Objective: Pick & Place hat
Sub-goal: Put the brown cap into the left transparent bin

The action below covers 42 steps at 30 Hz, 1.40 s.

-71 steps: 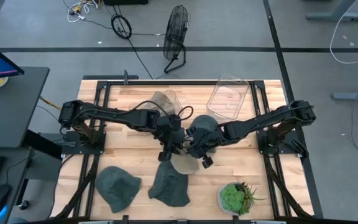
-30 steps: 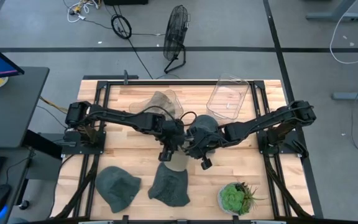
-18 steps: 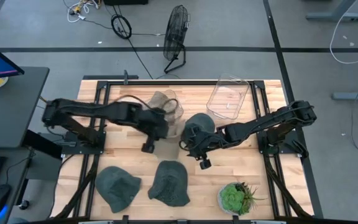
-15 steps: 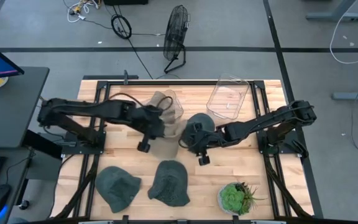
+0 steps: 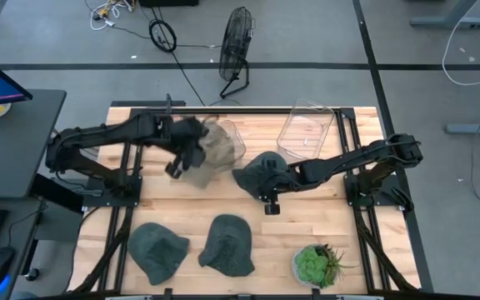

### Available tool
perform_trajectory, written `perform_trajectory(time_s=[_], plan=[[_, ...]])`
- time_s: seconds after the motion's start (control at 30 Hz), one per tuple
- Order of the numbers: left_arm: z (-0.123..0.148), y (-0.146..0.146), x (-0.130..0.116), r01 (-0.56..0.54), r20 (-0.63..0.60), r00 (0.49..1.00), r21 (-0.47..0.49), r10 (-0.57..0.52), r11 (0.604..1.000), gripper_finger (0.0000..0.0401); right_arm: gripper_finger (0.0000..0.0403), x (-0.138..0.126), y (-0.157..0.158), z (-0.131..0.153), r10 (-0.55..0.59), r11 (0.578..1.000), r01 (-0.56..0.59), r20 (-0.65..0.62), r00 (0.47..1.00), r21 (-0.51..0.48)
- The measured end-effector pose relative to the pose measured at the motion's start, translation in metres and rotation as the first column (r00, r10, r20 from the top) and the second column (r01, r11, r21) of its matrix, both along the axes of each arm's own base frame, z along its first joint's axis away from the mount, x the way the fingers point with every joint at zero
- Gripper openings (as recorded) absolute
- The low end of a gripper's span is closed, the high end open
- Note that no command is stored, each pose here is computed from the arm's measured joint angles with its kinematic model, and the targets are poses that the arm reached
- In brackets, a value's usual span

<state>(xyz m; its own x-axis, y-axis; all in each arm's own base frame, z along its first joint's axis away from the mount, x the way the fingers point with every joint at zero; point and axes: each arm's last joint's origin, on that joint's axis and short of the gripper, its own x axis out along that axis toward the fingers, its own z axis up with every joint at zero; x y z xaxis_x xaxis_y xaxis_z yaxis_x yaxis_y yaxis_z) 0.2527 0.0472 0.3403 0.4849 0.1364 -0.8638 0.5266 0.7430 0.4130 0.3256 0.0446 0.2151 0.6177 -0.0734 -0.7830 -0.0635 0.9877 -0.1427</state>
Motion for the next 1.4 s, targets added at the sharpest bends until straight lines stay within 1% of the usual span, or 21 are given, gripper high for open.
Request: perform_trajectory(time_s=[0.07,0.13,0.2,0.23,0.37,0.43,0.5,0.57,0.67,0.87,0.93,0.97,1.03,1.1,1.17,1.23,1.4], plan=[[0.002,0.015,0.001,0.057,0.022,0.998,0.077,-0.059,0.995,0.0003,0.0137,0.000,0.002,0.000,0.021,1.000,-0.021,-0.001,1.000,0.000],[0.004,0.027,-0.001,0.126,0.008,0.992,0.152,-0.129,0.980,0.0003,0.0133,0.000,0.003,0.000,0.029,1.000,-0.029,0.002,1.000,-0.003],[0.003,0.035,-0.002,0.178,-0.015,0.984,0.191,-0.178,0.965,0.0003,0.0130,0.000,0.003,0.000,0.030,1.000,-0.030,0.002,1.000,-0.003],[0.001,0.038,-0.002,0.201,-0.027,0.979,0.194,-0.200,0.960,0.0003,0.0129,0.000,0.003,0.000,0.028,1.000,-0.028,0.002,1.000,-0.002],[-0.004,0.043,0.003,0.294,-0.038,0.955,0.190,-0.293,0.937,0.0003,0.0124,0.000,0.003,0.000,0.045,0.999,-0.045,-0.001,0.999,-0.017],[-0.007,0.044,0.006,0.320,-0.041,0.947,0.184,-0.318,0.929,0.0003,0.0123,0.000,0.003,0.000,0.054,0.998,-0.054,0.000,0.999,-0.026],[-0.013,0.046,0.010,0.327,-0.065,0.945,0.164,-0.321,0.931,0.0003,0.0123,0.001,0.003,0.001,0.059,0.998,-0.059,0.006,0.998,-0.029],[-0.022,0.048,0.013,0.315,-0.106,0.947,0.121,-0.303,0.941,0.0003,0.0123,0.001,0.003,0.001,0.060,0.998,-0.059,0.008,0.998,-0.029],[-0.036,0.052,0.021,0.315,-0.167,0.939,0.074,-0.299,0.946,0.0003,0.0123,0.001,0.003,0.001,0.060,0.998,-0.059,0.010,0.998,-0.029],[-0.055,0.056,0.034,0.335,-0.217,0.922,0.038,-0.319,0.941,0.0003,0.0123,0.001,0.003,0.001,0.059,0.998,-0.059,0.011,0.998,-0.029],[-0.061,0.059,0.037,0.281,-0.226,0.935,0.010,-0.272,0.960,0.0003,0.0123,0.001,0.003,0.001,0.054,0.998,-0.054,0.011,0.998,-0.025],[-0.065,0.061,0.039,0.230,-0.227,0.947,-0.008,-0.226,0.973,0.0005,0.0123,0.001,0.003,0.001,0.049,0.999,-0.049,0.012,0.999,-0.021],[-0.073,0.065,0.043,0.073,-0.232,0.969,-0.061,-0.085,0.995,0.0013,0.0123,0.001,0.003,0.001,0.044,0.999,-0.044,0.011,0.999,-0.018],[-0.082,0.069,0.047,-0.102,-0.240,0.968,-0.111,0.073,0.989,0.0024,0.0123,0.001,0.003,0.001,0.044,0.999,-0.044,0.011,0.999,-0.018],[-0.088,0.073,0.050,-0.219,-0.258,0.950,-0.142,0.177,0.965,0.0035,0.0123,0.001,0.003,0.001,0.044,0.999,-0.044,0.008,0.999,-0.018],[-0.093,0.077,0.051,-0.290,-0.275,0.930,-0.141,0.244,0.947,0.0047,0.0123,0.001,0.003,0.001,0.044,0.999,-0.044,0.008,0.999,-0.018],[-0.095,0.080,0.051,-0.350,-0.283,0.910,-0.129,0.304,0.928,0.0084,0.0123,0.001,0.003,0.001,0.043,0.999,-0.043,0.008,0.999,-0.017]])
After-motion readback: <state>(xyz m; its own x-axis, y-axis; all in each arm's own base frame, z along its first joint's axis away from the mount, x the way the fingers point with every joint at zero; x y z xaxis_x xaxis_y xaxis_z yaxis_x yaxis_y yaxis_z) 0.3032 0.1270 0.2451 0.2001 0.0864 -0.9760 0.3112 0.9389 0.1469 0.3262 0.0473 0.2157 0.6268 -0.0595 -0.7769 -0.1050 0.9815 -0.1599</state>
